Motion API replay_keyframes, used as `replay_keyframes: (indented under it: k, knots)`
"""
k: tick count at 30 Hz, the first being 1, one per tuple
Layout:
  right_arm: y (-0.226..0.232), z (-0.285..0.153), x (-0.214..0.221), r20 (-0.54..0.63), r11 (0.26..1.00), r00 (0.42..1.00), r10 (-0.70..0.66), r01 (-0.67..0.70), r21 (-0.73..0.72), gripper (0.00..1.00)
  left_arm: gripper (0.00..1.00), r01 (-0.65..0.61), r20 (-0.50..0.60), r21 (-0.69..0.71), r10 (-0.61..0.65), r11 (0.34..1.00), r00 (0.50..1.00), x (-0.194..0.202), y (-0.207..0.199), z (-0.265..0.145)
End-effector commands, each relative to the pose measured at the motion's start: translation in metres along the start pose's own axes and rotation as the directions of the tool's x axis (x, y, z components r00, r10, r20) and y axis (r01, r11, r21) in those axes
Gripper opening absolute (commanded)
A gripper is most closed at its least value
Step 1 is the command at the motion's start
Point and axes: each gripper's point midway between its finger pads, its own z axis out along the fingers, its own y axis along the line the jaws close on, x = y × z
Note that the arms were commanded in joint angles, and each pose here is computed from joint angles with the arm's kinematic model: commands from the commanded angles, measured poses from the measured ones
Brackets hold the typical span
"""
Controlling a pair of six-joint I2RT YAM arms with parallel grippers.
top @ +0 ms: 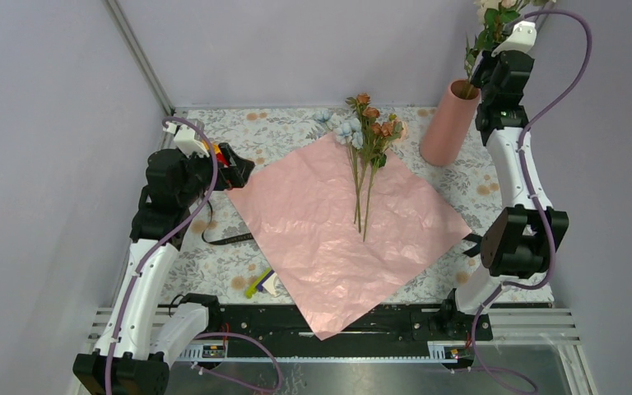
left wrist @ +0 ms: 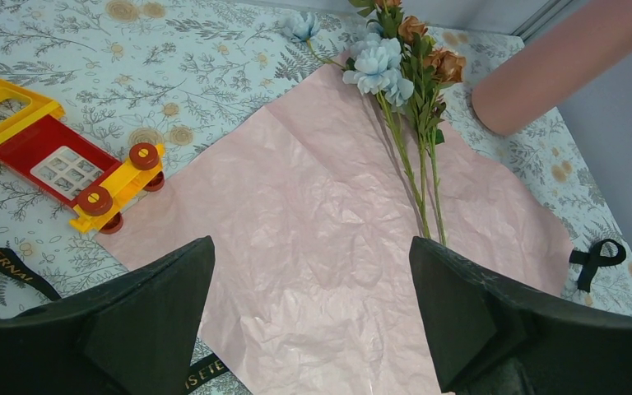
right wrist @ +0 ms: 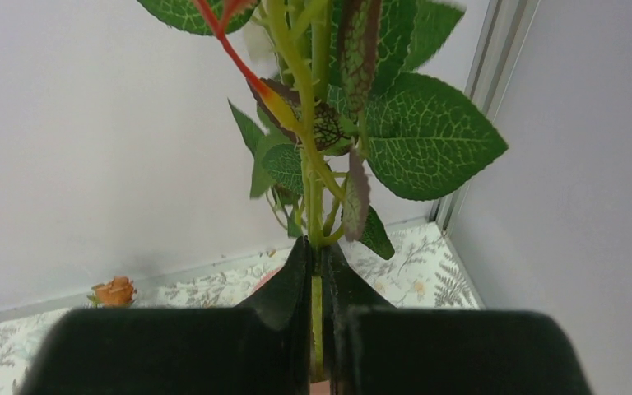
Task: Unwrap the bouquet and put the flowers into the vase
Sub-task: Insert the fake flower into the vase.
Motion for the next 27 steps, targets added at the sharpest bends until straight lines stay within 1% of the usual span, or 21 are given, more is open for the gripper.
replay_keyframes:
  k: [1, 7, 19, 22, 25, 27]
  knots:
    - [0.001, 0.004, 0.001, 0.053, 0.998, 0.997, 0.056, -0.055, -0.008, 0.0, 0.95, 0.003, 0.026, 0.027, -0.004, 1.0, 1.0, -0.006, -0.003, 0.003]
    - [0.0, 0.007, 0.033, -0.001, 0.998, 0.998, 0.066, -0.066, -0.001, 0.0, 0.95, 0.004, 0.024, 0.029, -0.004, 1.0, 1.0, -0.006, -0.004, 0.003]
    - [-0.002, 0.009, 0.078, -0.092, 0.997, 0.993, 0.073, -0.072, 0.014, 0.0, 0.95, 0.011, 0.024, 0.027, -0.012, 1.0, 1.0, -0.006, -0.003, 0.003]
    - [-0.003, 0.01, 0.086, -0.106, 0.997, 0.991, 0.076, -0.075, 0.017, 0.05, 0.95, 0.012, 0.026, 0.029, -0.013, 1.0, 1.0, -0.006, -0.004, 0.004]
    - [-0.002, 0.01, 0.09, -0.116, 0.997, 0.99, 0.079, -0.078, 0.016, 0.14, 0.95, 0.013, 0.022, 0.031, -0.014, 0.999, 1.0, -0.005, -0.004, 0.004]
    - [-0.002, 0.01, 0.092, -0.122, 0.997, 0.989, 0.08, -0.078, 0.016, 0.18, 0.95, 0.014, 0.022, 0.029, -0.014, 0.999, 1.0, -0.005, -0.003, 0.004]
